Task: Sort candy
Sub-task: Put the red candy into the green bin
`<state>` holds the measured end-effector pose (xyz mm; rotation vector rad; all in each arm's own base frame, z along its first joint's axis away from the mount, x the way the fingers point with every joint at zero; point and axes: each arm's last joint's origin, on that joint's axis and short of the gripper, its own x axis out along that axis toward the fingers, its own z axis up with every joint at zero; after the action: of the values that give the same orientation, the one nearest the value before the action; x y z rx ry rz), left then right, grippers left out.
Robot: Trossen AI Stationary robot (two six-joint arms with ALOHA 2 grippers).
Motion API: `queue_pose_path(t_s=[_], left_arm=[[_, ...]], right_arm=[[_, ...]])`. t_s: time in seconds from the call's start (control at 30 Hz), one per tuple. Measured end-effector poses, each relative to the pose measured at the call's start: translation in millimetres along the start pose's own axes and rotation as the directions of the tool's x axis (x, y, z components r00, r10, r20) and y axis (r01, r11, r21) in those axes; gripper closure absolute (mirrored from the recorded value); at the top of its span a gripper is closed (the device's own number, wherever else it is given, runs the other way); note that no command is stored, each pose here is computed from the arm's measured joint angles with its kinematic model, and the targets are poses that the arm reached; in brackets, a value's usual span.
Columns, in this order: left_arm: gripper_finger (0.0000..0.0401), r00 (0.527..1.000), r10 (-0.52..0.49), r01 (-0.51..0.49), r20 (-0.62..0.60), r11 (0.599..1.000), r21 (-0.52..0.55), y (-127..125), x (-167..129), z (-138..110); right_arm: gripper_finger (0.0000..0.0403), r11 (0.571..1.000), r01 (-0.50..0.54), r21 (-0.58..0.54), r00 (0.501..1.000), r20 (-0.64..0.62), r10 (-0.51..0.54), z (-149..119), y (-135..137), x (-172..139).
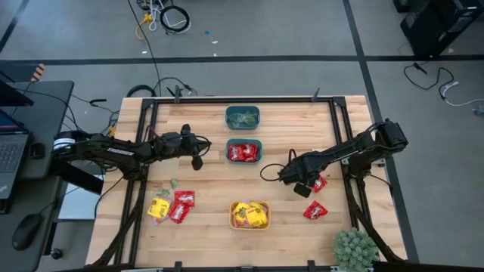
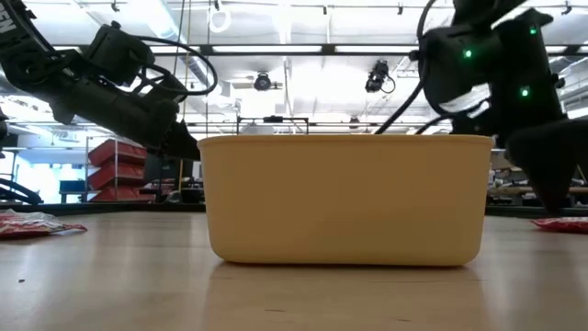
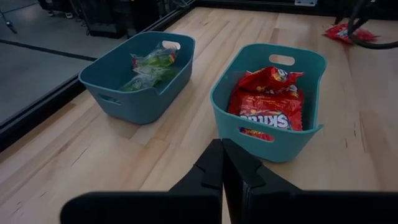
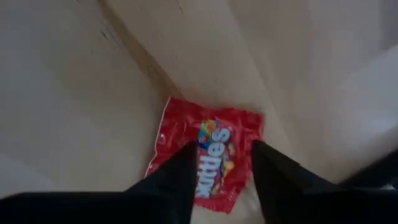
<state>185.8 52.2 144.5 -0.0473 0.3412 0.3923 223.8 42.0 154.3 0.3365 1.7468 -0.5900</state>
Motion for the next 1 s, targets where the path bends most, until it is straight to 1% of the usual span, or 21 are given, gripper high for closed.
queue_pose_path(t_s=[0.07,0.17,0.23,0.3,0.37,0.43,0.57,0.6,0.63,0.77,0.87,1.0], left_arm=[[0.0398,1.0,0.0,0.0,-0.004,1.0,0.001,0.1,0.0,-0.4],[0.0398,1.0,0.0,0.0,-0.016,1.0,0.003,0.0,0.0,-1.5],[0.0398,1.0,0.0,0.0,-0.02,1.0,0.003,0.0,0.0,-1.9],[0.0398,1.0,0.001,-0.001,-0.02,1.0,0.002,0.1,0.0,-1.9],[0.0398,1.0,0.0,0.0,-0.02,1.0,0.002,0.0,-0.1,-1.9],[0.0398,1.0,0.0,0.0,-0.019,1.0,0.002,0.1,-0.1,-1.9],[0.0398,1.0,0.0,0.0,-0.019,1.0,0.001,0.1,0.0,-1.9],[0.0398,1.0,0.0,0.0,-0.02,1.0,0.001,0.1,0.0,-1.9],[0.0398,1.0,0.0,0.0,-0.019,1.0,0.001,0.1,0.0,-1.8],[0.0398,1.0,0.001,0.0,-0.019,1.0,0.001,0.1,0.0,-1.9],[0.0398,1.0,0.0,0.0,-0.019,1.0,0.001,0.0,-0.1,-1.8],[0.0398,1.0,0.0,0.0,-0.018,1.0,0.001,0.0,-0.1,-1.7]], right_arm=[[0.0246,1.0,-0.025,-0.003,1.0,0.0,0.025,1.2,-1.1,6.4],[0.0228,0.998,-0.066,-0.006,0.998,0.017,0.066,3.8,-1.2,14.3],[0.0225,0.997,-0.08,-0.014,0.996,0.025,0.08,4.6,-1.5,17.7],[0.023,0.996,-0.09,-0.015,0.996,0.028,0.09,5.2,-2.6,19.3],[0.0248,0.995,-0.095,-0.018,0.995,0.03,0.095,6.1,-2.9,19.4],[0.0278,0.995,-0.099,-0.029,0.994,0.034,0.1,6.9,-2.4,19.1],[0.0371,0.992,-0.112,-0.051,0.991,0.061,0.115,9.3,-0.5,18.8],[0.0386,0.992,-0.113,-0.06,0.991,0.069,0.117,9.8,-0.2,18.8],[0.0392,0.991,-0.116,-0.064,0.99,0.074,0.12,10.3,0.2,18.6],[0.0392,0.988,-0.138,-0.071,0.983,0.114,0.146,17.5,4.6,9.3],[0.04,0.981,-0.154,-0.114,0.971,0.168,0.172,25.8,10.3,-10.4],[0.04,0.966,-0.191,-0.176,0.934,0.27,0.234,42.6,14.9,-45.5]])
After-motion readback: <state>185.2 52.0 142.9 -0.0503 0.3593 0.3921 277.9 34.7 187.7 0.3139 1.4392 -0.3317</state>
